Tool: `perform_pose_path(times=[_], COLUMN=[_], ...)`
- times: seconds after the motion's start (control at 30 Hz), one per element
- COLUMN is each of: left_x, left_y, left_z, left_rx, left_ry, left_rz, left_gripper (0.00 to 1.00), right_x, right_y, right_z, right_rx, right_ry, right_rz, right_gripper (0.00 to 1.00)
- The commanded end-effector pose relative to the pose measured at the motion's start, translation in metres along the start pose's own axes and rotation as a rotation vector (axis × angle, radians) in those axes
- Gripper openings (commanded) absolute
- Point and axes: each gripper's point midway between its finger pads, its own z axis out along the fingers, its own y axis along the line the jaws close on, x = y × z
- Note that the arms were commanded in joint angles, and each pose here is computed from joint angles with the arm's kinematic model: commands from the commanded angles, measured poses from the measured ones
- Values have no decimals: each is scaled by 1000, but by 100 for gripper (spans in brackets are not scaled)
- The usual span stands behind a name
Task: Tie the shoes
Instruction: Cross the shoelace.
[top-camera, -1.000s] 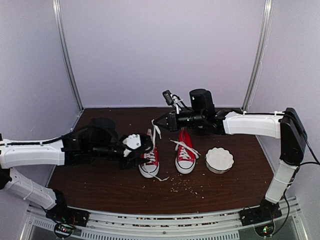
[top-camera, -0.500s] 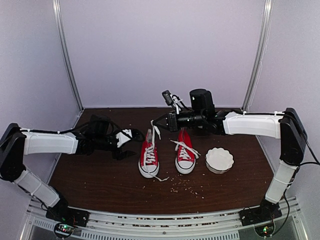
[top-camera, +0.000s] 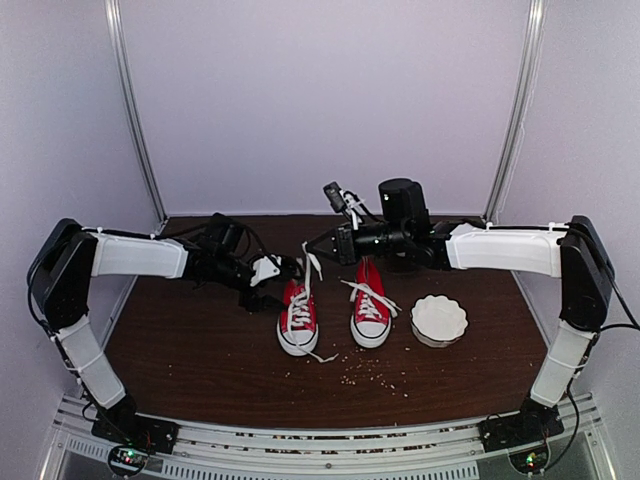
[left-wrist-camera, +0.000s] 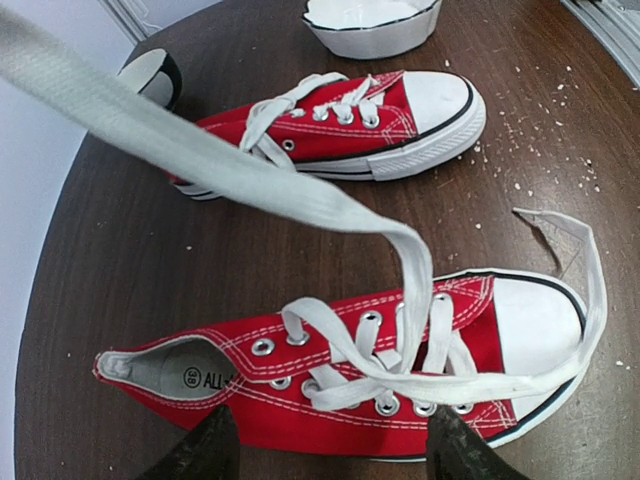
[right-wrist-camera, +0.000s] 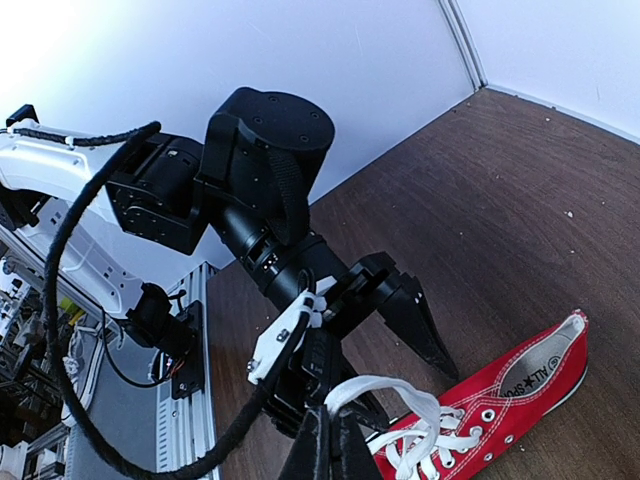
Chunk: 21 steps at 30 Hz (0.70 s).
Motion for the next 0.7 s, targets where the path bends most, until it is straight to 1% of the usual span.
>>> perform_pose_path(times=[0.0,0.2,0.33,0.43,0.6,0.67], left_x=[-5,-9,-8,-7,-12,-11], left_y=[-4,-4,-3,-1,10,17], left_z=[5,10,19,23,23,26], left_rx=[94,121,106,74,-18,-52], left_ry=[-3,-2,33,56,13,24], left_rz=[36,44,51,79,131,128], left_gripper=[64,62,63,65,66,65], right_x=[-14,-13,-15,-21,-27,-27], right_y=[7,6,9,16,22,21], right_z=[-11,-10,-11,-15,-24,-25], right_rx=[8,12,2,-16,-15,-9], right_ry=[-30,-26,-33,-61,-103,-106], right_rz=[-34,-31,-33,-30,-30,-28], right_gripper=[0,0,0,0,0,0])
